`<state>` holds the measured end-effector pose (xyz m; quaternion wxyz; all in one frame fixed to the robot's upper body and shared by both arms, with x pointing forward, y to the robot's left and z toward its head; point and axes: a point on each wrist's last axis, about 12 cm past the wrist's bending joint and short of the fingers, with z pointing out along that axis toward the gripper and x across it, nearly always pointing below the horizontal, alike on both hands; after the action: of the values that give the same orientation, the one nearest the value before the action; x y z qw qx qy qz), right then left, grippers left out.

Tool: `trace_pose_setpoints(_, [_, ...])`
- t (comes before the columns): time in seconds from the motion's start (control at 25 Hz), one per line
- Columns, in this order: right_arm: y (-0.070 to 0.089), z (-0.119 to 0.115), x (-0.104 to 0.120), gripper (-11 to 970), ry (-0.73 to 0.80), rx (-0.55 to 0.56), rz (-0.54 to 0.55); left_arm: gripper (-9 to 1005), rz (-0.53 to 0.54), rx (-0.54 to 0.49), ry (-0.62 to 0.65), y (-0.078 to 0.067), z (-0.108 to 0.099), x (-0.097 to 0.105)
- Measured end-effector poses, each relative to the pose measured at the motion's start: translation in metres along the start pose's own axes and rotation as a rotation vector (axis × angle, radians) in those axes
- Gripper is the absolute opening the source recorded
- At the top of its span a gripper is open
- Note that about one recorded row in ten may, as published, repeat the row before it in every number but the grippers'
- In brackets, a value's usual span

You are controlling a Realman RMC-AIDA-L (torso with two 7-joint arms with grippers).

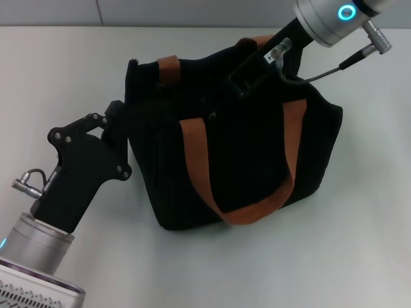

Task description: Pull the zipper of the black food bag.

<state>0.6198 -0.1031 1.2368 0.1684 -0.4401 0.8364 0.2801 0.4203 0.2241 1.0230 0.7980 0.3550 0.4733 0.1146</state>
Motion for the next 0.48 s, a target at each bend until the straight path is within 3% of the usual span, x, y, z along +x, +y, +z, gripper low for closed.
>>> trace_pose_setpoints(0.08, [0.0012, 0.0027, -0.0004, 270, 0.009, 0.009, -0.018, 8, 0.0, -0.001, 0.0, 0.0002, 0.0001, 0.0])
trace_pose_setpoints(0.28, [0.0003, 0.0039, 0.0002, 49, 0.008, 0.025, -0.064, 8, 0.0, -0.005, 0.0, 0.0005, -0.0001, 0.0])
trace_pose_setpoints(0.48, [-0.0024, -0.0001, 0.0042, 26, -0.014, 0.035, -0.061, 9, 0.002, -0.014, -0.002, 0.0017, -0.0021, -0.0005])
